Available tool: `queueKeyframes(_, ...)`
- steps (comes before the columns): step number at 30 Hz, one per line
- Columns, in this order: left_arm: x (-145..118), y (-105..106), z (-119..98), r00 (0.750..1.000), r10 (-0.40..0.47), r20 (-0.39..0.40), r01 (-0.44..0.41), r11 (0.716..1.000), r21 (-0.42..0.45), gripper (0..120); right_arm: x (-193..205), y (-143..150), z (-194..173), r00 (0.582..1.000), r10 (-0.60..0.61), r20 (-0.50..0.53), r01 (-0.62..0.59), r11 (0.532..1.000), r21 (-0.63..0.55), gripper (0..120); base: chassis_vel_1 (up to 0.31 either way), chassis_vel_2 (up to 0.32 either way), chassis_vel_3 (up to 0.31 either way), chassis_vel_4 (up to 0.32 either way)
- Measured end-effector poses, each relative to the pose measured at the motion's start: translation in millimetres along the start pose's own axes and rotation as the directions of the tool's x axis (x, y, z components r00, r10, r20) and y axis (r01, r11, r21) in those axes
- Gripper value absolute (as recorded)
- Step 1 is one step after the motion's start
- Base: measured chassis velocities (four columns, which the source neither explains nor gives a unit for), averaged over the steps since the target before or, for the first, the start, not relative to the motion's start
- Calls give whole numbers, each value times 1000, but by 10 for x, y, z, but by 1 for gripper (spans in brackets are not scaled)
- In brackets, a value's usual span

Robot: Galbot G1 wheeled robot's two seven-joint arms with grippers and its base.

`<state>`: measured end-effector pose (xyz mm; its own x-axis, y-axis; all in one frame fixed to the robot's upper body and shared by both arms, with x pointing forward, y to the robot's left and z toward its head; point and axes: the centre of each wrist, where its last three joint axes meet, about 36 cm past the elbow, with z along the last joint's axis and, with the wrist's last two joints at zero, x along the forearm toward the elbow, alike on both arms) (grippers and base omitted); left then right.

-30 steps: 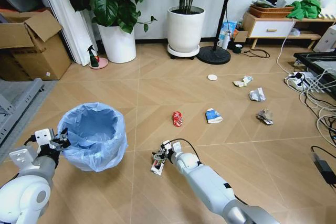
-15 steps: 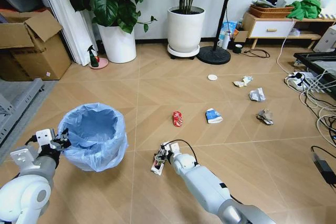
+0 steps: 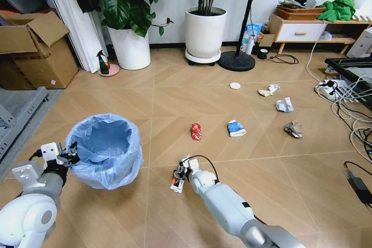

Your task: Pick up the trash bin and place the garbage on the floor into it.

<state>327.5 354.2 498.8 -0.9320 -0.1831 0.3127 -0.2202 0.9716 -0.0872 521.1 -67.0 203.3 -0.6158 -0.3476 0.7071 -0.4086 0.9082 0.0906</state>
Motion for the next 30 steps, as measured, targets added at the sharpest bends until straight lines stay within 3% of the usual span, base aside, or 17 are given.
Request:
queueKeyframes(9, 0, -2, 1, 1000, 2, -1, -2, 1000, 3, 0, 11, -25, 70, 1000, 8, 5, -8, 1000, 0, 21, 0, 0, 0, 0)
queueKeyframes(14, 0, -5, 4, 1000, 2, -3, -2, 1000, 4, 0, 43, -59, 64, 1000, 17, 16, -17, 1000, -1, 9, 0, 0, 0, 0)
queueKeyframes(23, -10, -5, 14, 1000, 2, -12, -1, 1000, 2, 0, 187, -233, -38, 996, 47, 72, -47, 999, -10, 0, 0, 0, 0, 0)
queueKeyframes(30, -54, -8, 64, 999, 9, -47, -9, 1000, -2, 0, 443, -544, -491, 959, 101, 266, -100, 995, -17, 0, 0, 0, 0, 0)
